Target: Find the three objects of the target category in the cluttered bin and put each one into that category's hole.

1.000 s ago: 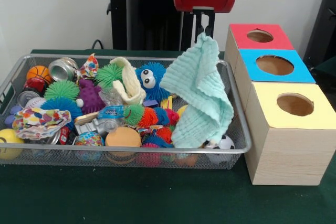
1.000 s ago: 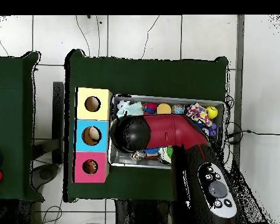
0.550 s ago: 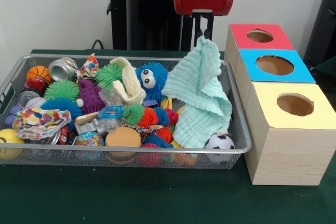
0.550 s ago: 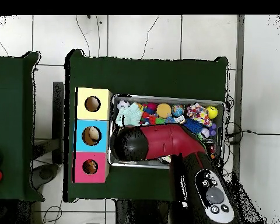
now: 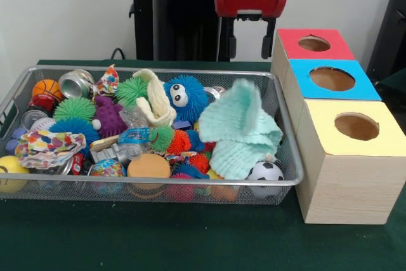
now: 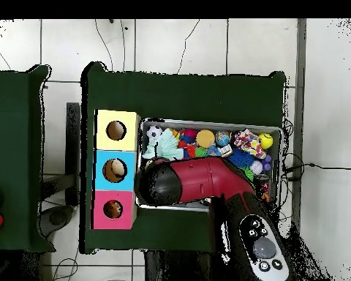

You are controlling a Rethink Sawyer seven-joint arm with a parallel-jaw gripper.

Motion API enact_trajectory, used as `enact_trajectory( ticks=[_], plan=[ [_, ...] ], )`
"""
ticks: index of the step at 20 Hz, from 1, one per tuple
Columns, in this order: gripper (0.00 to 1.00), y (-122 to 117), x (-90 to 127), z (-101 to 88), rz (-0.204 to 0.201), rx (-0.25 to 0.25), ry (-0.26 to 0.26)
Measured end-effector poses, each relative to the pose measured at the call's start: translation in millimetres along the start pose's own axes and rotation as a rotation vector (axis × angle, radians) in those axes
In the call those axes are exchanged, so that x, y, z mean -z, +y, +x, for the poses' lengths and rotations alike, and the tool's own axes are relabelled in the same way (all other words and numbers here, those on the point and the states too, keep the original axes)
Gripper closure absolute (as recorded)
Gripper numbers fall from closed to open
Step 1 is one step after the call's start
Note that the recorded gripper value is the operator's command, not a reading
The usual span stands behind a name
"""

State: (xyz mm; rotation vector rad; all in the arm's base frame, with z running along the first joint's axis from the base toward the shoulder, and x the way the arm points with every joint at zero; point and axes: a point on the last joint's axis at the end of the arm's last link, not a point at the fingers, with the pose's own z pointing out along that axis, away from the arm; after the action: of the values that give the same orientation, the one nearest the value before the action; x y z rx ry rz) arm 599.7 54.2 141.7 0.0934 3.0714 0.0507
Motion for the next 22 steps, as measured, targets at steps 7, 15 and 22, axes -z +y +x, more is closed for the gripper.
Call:
enact_trajectory(
  ticks=[7,15,22],
  plan=[
    [0.0,0.1,0.9,-0.2,0.002,0.003,-0.003],
    [0.0,1.8,0.7,0.4,0.004,0.009,-0.003],
    [0.0,-10.1,7.8,-8.8,-0.011,-0.009,-0.019]
  ],
)
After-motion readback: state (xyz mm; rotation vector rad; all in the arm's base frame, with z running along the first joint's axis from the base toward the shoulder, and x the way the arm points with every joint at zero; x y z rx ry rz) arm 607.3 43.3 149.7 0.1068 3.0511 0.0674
